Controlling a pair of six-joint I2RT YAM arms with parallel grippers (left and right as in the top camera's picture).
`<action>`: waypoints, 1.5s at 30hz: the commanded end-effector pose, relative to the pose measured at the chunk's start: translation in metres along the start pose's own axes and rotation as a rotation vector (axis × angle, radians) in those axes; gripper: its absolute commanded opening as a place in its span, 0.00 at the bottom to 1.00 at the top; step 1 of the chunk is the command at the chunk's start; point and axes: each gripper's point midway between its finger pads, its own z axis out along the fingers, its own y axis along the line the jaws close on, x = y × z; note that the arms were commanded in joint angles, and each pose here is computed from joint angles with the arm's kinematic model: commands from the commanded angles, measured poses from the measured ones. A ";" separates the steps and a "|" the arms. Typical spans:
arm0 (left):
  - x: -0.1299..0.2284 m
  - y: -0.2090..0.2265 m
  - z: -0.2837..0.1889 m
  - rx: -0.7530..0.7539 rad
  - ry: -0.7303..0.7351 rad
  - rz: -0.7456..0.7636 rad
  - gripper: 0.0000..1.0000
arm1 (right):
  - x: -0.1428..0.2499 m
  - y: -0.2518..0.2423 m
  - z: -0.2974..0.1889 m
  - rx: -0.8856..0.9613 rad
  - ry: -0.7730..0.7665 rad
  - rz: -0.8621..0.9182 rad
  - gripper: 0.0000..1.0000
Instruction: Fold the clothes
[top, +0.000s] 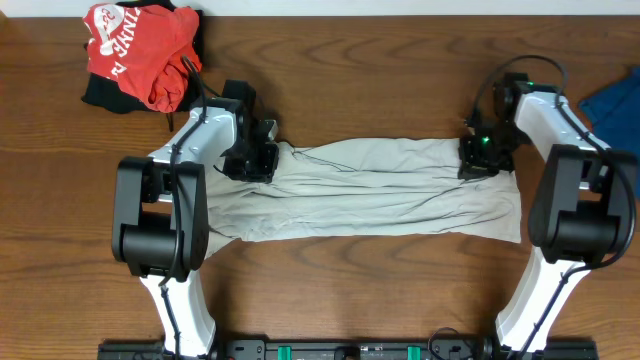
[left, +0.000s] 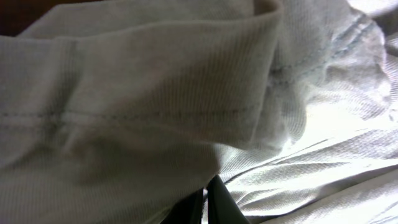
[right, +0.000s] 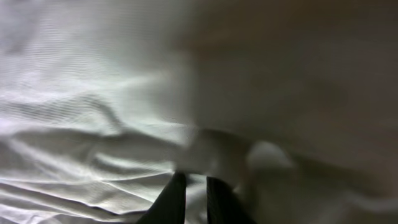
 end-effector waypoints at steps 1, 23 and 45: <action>0.015 0.041 0.013 -0.153 0.066 -0.019 0.08 | 0.003 -0.031 -0.003 0.106 0.001 0.034 0.13; 0.013 0.057 -0.004 -0.115 0.028 -0.086 0.06 | -0.008 -0.065 -0.035 0.224 -0.041 0.121 0.18; 0.009 0.008 -0.124 -0.031 -0.266 -0.161 0.67 | 0.004 -0.034 -0.090 0.118 0.025 0.121 0.99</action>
